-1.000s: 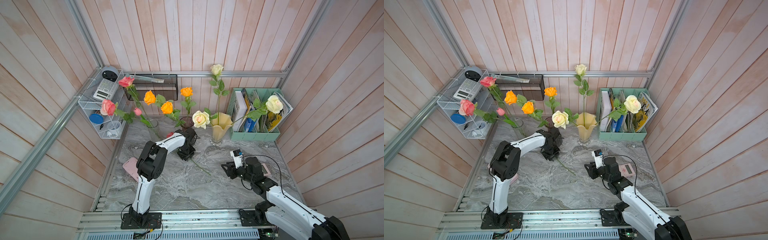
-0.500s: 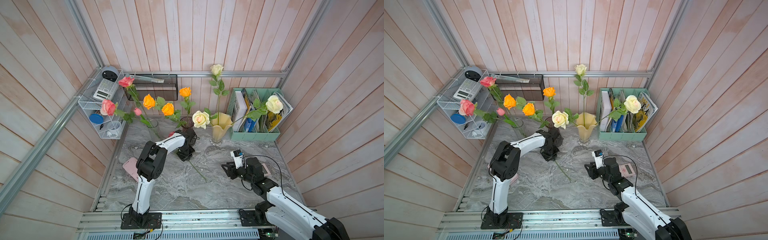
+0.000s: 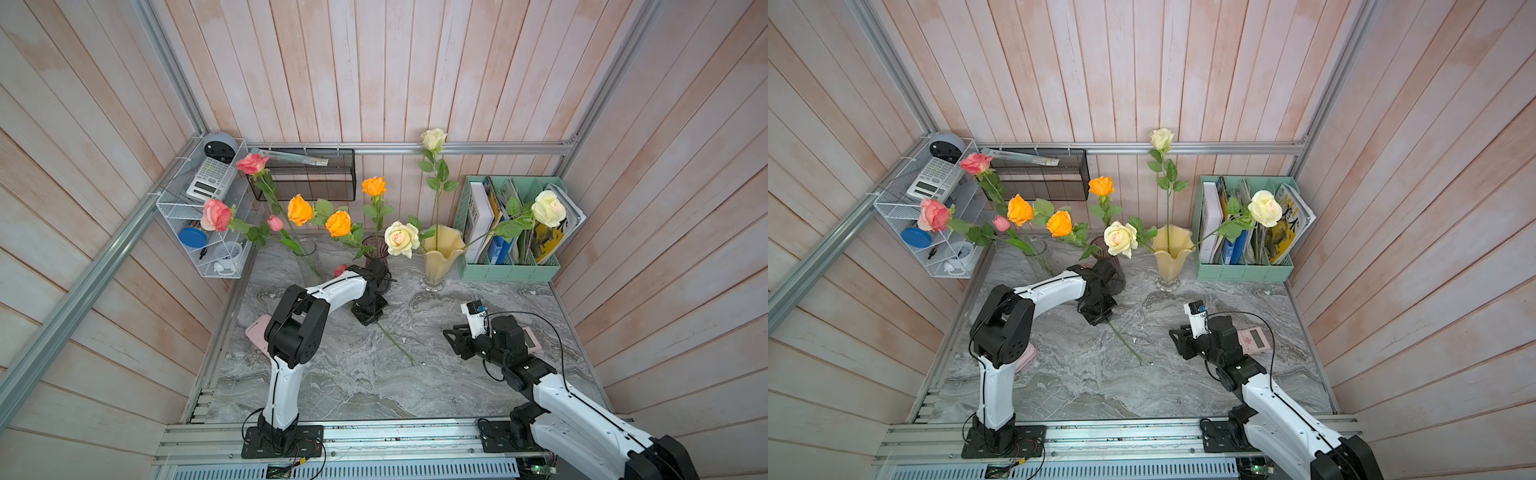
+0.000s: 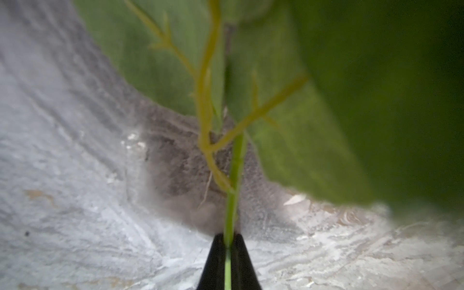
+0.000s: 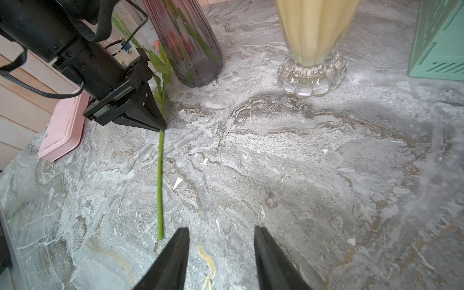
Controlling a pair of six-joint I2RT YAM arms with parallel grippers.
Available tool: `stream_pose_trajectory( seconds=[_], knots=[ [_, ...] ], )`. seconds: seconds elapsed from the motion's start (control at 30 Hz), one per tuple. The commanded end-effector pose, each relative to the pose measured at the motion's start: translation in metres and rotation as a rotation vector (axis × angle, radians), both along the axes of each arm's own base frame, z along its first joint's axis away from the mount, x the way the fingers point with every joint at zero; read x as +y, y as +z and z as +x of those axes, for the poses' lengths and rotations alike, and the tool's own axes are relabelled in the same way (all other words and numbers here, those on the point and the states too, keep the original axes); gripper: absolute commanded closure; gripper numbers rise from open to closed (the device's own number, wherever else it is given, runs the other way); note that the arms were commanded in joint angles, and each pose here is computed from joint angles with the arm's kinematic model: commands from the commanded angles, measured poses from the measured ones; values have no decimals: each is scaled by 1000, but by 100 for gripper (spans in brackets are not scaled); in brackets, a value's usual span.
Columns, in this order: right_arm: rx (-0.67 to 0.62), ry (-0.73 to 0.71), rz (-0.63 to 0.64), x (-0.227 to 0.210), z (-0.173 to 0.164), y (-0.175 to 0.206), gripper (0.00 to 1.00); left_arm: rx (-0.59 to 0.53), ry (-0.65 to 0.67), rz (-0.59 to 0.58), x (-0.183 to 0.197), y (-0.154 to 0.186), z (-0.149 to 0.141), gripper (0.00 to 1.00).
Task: Arrange the flowers in different vases according to their colors
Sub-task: Pick up the flower at the center of the board.
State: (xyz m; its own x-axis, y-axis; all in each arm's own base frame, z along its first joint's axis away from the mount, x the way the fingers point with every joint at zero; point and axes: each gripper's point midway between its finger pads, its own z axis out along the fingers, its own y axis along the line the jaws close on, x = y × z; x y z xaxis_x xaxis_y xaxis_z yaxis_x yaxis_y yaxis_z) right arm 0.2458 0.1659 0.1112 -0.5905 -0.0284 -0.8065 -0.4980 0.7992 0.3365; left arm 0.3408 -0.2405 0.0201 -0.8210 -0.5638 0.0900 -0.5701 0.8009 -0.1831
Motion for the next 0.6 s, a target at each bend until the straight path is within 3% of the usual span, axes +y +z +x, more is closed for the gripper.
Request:
stream_pose_trajectory(
  seconds=[0.0, 0.57],
  knots=[
    [-22, -8, -1, -1, 3, 3, 52, -15, 5, 23, 7, 8, -4, 100],
    [-16, -1, -1, 0, 4, 3, 52, -111, -37, 77, 10, 46, -9, 100]
  ],
)
